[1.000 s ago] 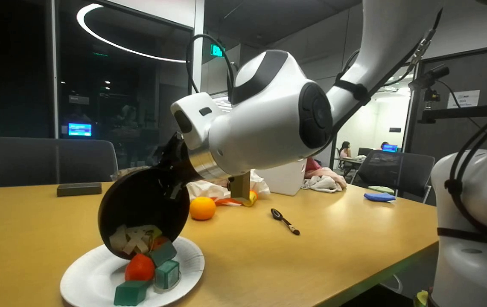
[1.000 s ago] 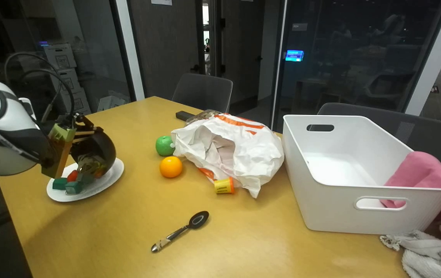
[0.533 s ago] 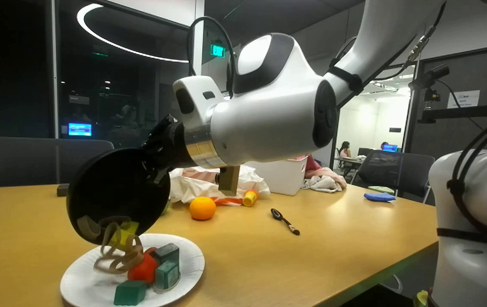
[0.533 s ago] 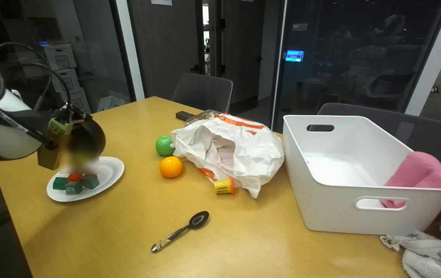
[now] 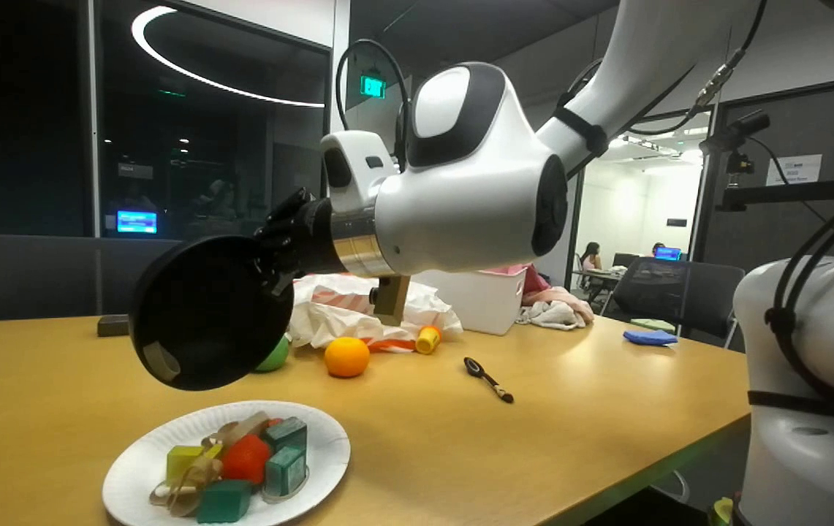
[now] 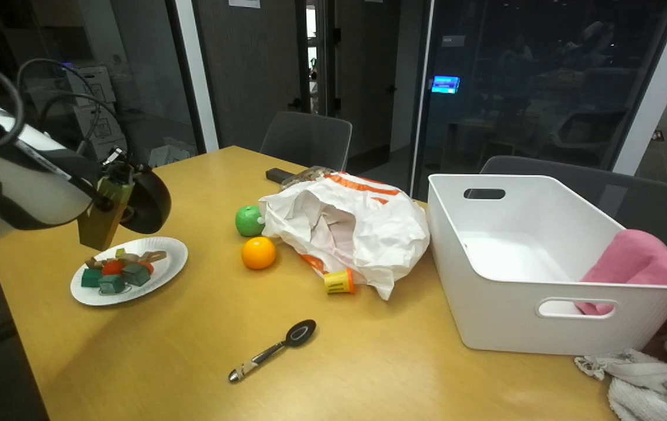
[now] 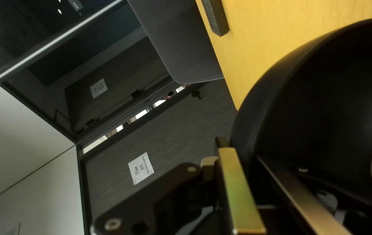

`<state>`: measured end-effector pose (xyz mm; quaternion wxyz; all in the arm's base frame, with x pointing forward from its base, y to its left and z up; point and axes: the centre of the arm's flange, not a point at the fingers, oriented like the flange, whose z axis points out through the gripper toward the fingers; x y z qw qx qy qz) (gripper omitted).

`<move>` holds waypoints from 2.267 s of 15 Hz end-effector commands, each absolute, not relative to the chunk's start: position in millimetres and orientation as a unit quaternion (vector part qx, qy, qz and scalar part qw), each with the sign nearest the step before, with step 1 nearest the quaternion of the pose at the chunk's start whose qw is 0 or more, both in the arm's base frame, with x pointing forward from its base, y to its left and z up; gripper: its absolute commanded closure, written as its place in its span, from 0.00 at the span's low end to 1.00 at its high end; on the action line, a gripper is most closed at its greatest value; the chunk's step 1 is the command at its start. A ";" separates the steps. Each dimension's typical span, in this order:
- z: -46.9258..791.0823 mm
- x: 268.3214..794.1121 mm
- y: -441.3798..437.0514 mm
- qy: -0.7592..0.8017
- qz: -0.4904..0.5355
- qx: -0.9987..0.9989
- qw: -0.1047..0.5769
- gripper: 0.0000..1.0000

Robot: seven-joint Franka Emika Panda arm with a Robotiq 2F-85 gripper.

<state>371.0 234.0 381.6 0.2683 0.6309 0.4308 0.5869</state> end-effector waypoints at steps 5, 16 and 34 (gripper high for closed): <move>367.2 379.5 197.7 0.431 0.563 0.643 0.291 0.92; 399.8 376.0 210.3 0.419 0.592 0.628 0.281 0.91; 446.6 424.3 51.7 0.223 0.298 0.893 0.252 0.92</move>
